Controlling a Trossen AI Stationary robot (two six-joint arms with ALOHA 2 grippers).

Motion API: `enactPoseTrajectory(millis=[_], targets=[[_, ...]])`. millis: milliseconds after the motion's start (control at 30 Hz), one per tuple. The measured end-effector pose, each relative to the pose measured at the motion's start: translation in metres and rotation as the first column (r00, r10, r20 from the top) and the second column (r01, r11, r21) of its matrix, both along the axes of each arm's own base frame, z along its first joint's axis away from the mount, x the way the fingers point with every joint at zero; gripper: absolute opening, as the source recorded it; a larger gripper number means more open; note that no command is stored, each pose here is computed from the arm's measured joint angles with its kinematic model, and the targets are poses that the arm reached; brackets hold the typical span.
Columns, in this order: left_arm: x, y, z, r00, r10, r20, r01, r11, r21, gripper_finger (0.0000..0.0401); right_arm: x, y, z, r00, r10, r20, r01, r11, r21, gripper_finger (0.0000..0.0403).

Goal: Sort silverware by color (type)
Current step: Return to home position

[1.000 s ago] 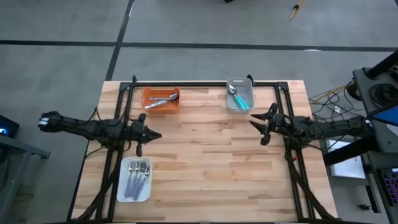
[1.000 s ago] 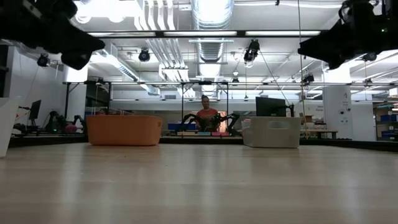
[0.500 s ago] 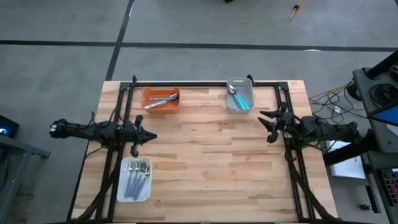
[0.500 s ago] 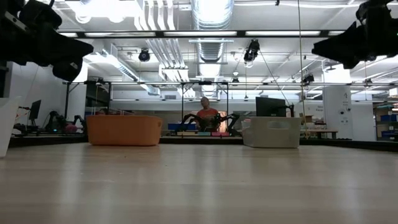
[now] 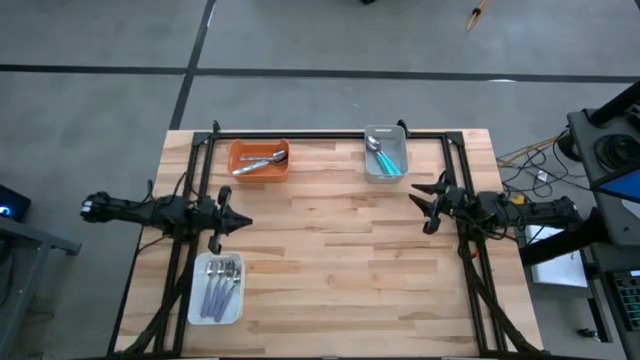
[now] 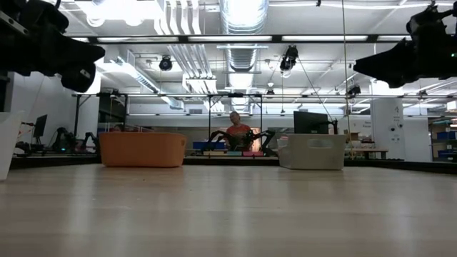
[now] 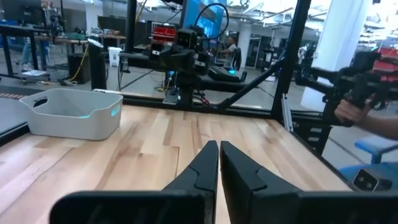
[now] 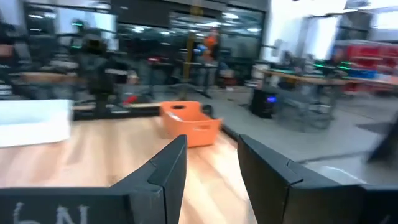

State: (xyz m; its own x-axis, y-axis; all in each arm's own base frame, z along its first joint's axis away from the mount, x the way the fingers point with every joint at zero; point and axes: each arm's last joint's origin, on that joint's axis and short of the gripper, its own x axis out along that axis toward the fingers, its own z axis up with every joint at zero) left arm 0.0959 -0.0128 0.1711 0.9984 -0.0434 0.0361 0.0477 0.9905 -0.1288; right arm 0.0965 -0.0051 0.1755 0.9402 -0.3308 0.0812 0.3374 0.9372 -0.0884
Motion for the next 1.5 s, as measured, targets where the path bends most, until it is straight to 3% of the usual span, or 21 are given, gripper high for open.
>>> enactPoseTrajectory(millis=[167, 1500], targets=[[0.0015, -0.0002, -0.0019, 1.000, 0.001, -0.028, -0.001, 1.000, -0.005, 0.0000, -0.0011, -0.0029, -0.0003, 0.995, -0.103, 0.017, 0.102, 0.993, 0.064, 0.0134], [0.0046, -0.0007, -0.0057, 0.997, 0.004, -0.076, -0.004, 1.000, 0.002, 0.0000, -0.0009, -0.0026, -0.0004, 0.996, -0.092, 0.017, 0.091, 0.994, 0.065, 0.0134]])
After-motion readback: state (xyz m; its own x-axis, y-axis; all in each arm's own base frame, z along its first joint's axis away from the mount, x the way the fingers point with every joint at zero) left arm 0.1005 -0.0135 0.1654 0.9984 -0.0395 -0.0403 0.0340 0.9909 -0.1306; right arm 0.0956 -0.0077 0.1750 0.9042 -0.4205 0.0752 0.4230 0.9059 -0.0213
